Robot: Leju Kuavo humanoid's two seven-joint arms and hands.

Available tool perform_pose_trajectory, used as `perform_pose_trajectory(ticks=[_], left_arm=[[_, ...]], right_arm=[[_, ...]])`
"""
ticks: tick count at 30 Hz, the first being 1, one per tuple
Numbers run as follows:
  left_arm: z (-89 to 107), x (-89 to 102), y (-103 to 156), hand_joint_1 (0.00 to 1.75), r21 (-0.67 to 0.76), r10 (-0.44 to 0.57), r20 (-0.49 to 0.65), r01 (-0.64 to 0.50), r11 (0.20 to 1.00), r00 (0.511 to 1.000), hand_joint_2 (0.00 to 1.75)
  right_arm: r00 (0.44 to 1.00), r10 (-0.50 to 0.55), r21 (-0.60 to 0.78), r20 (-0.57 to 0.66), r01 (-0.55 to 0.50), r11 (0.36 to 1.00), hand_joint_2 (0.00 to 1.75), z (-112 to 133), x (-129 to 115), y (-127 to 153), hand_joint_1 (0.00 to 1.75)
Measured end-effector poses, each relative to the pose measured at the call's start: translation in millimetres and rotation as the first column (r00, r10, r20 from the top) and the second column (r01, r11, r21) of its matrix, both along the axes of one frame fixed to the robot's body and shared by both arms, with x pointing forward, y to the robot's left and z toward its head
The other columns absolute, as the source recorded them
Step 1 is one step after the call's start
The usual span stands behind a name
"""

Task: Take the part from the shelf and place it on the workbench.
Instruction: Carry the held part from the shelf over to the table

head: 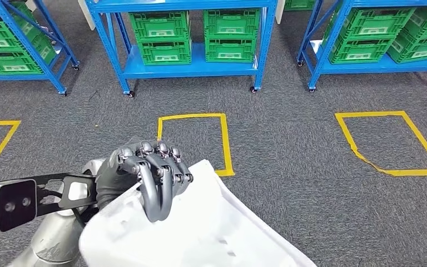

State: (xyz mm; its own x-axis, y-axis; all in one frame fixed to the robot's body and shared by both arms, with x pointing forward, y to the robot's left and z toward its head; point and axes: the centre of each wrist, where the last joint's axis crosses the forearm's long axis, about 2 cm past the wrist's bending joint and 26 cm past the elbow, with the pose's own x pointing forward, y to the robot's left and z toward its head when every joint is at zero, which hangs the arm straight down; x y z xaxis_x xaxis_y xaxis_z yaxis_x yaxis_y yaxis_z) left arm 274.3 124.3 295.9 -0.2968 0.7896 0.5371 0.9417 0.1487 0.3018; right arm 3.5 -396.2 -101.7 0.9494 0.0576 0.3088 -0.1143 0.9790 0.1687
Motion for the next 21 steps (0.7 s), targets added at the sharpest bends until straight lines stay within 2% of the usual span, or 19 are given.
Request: perform_pose_trajectory(ticks=[21], left_arm=[[-2.8,1.1,-2.3,1.69,0.014,0.011,-0.011,-0.011,1.0,1.0,1.75]], right_arm=[[1.0,0.019,0.02,0.005,-0.019,1.0,0.0,-0.6,-0.6,4.7,0.0]])
